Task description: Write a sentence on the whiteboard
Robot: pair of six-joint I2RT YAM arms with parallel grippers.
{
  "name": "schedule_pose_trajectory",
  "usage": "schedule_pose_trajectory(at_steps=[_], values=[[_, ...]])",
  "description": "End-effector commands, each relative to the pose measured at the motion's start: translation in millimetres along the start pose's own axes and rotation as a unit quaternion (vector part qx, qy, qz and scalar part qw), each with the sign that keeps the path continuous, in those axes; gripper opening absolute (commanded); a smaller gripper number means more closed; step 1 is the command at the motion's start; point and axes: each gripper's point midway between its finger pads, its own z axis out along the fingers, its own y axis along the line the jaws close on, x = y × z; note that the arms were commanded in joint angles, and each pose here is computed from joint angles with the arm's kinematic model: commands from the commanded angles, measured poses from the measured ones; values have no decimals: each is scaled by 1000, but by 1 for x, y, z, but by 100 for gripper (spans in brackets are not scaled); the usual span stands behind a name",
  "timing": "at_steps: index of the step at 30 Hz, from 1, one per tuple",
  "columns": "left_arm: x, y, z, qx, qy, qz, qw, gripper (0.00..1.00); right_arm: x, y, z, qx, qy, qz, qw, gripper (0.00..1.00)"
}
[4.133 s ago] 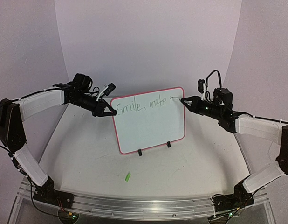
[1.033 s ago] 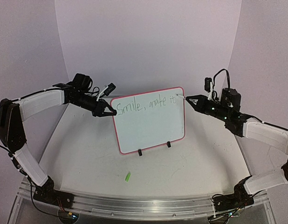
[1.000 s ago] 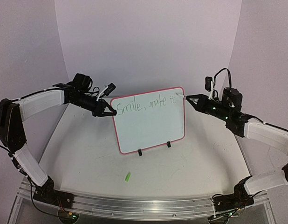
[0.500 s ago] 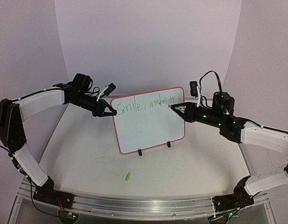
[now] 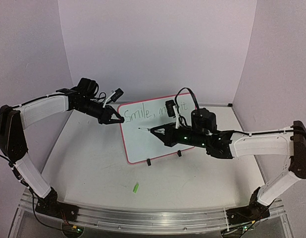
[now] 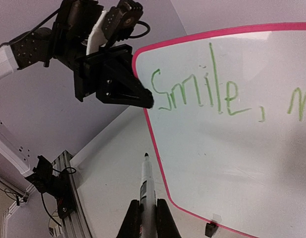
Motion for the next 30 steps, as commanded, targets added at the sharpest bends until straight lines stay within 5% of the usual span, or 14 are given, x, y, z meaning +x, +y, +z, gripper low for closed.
schedule_pose_trajectory(at_steps=[1, 16, 30], values=[[4, 20, -2, -65, 21, 43, 997, 0, -24, 27, 22, -14, -50, -26, 998, 0], [3, 20, -2, -66, 21, 44, 997, 0, 6, 3, 79, 26, -28, 10, 999, 0], [1, 19, -4, -67, 18, 47, 996, 0, 16, -18, 87, 70, -24, 19, 997, 0]])
